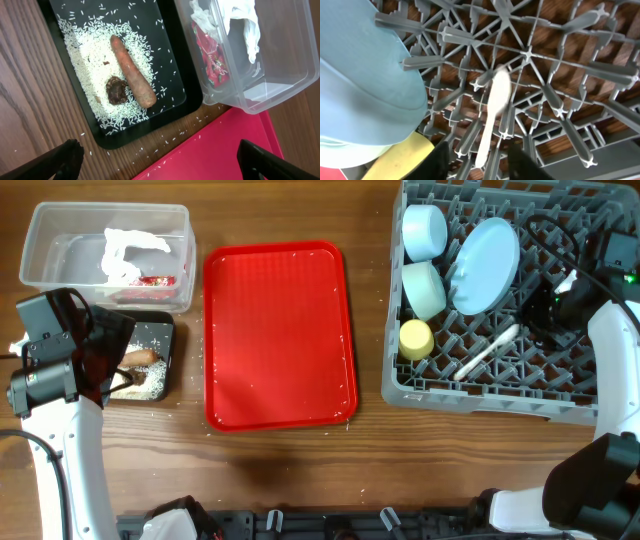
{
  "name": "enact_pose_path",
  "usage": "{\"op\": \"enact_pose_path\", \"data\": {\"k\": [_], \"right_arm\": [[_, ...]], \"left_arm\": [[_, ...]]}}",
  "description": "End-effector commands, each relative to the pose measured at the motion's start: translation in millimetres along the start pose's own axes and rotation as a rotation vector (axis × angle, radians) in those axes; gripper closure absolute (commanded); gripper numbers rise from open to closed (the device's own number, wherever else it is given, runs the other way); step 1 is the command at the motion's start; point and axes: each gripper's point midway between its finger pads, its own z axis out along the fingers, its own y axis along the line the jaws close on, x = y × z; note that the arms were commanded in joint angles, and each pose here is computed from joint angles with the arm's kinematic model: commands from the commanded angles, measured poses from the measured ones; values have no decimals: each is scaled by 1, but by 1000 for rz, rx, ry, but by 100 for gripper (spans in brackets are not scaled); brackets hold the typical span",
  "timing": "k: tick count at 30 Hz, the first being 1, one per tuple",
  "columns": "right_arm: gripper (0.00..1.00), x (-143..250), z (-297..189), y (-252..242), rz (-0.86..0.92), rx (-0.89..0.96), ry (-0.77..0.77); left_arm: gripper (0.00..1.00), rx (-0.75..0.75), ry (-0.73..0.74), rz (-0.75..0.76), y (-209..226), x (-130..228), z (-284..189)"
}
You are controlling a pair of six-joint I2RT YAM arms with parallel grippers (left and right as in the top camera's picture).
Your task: Sort waste into correct bins and load items into the dishwasher rack
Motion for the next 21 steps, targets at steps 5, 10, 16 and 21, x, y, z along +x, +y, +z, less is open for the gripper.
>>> {"op": "enact_pose_path", "data": {"k": [5, 10, 16, 21], "right_arm": [[36, 25, -130, 57, -355, -253, -214], [0, 117, -219, 110, -624, -551, -316], [0, 135, -241, 102, -494, -607, -320], [0, 111, -230, 101, -482, -540, -408]], "left_arm": [[0, 19, -7, 10, -5, -2, -5], [0, 19, -7, 10, -5, -2, -5], [0, 19, -7, 10, -5, -2, -5], [0, 19, -7, 10, -5, -2, -5]]}}
